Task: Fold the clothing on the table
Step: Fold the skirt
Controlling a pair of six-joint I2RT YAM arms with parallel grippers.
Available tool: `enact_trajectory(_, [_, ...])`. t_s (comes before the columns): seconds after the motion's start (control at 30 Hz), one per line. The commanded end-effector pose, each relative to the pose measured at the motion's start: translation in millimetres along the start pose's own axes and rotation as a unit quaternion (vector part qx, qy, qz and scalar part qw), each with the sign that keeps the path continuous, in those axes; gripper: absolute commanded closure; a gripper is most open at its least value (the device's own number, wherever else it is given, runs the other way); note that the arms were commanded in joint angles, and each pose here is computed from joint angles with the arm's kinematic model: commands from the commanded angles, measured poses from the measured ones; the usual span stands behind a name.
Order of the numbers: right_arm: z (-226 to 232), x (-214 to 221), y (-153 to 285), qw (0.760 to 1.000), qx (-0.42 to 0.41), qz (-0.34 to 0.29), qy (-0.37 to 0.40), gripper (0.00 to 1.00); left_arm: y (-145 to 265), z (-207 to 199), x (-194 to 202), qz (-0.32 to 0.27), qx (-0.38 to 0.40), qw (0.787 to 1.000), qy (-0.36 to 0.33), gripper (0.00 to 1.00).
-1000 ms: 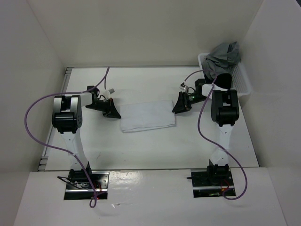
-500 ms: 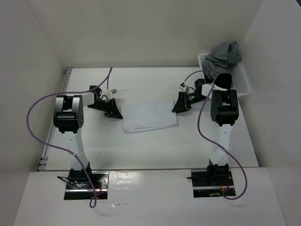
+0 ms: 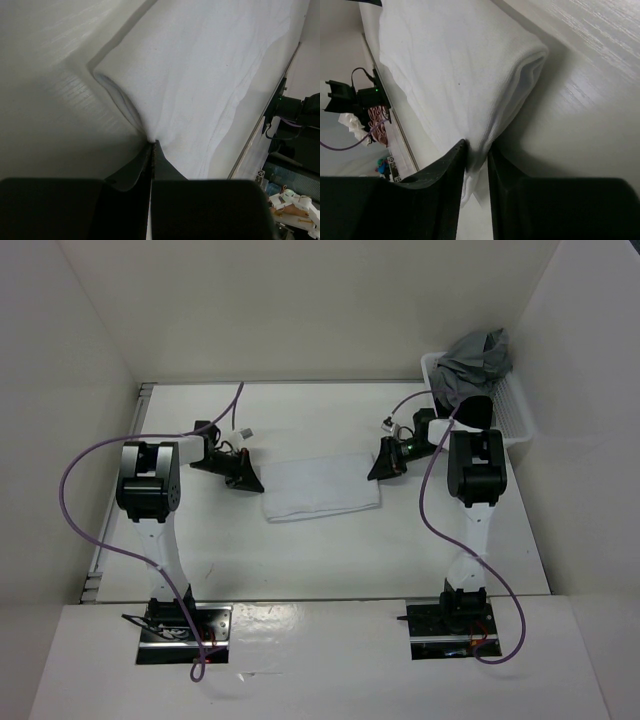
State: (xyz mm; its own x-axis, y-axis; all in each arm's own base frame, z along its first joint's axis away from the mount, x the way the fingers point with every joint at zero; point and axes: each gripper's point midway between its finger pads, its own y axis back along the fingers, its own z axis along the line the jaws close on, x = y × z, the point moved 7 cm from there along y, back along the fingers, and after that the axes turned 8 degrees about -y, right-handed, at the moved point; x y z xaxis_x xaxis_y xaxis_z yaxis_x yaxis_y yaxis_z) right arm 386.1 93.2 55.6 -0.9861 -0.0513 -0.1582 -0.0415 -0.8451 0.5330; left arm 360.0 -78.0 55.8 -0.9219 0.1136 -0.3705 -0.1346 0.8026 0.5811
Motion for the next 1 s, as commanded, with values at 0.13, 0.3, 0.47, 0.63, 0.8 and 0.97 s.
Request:
enact_trajectory(0.13, [-29, 7, -12, 0.998, 0.057, 0.014, 0.01, 0.94, -12, 17, 7, 0.02, -0.024, 0.999, -0.019, 1.0])
enact_trajectory(0.3, [-19, 1, -3, 0.997, 0.072, 0.003, 0.017, 1.0, -14, 15, 8, 0.023, -0.022, 0.999, -0.021, 1.0])
enact_trajectory(0.47, [-4, -8, 14, 0.993, 0.117, -0.018, 0.031, 1.0, -17, 13, 7, 0.024, -0.021, 0.999, -0.023, 1.0])
enact_trajectory(0.63, [24, -17, 39, 0.985, 0.156, -0.052, 0.05, 1.0, -24, 8, 4, 0.025, -0.01, 0.999, -0.022, 1.0])
enact_trajectory(0.8, [51, -27, 55, 0.976, 0.191, -0.07, 0.078, 1.0, -30, 3, 2, 0.028, -0.003, 0.999, -0.016, 1.0])
enact_trajectory(0.97, [69, -26, 60, 0.966, 0.232, -0.065, 0.092, 1.0, -40, -9, -4, 0.031, 0.007, 0.999, -0.028, 1.0])
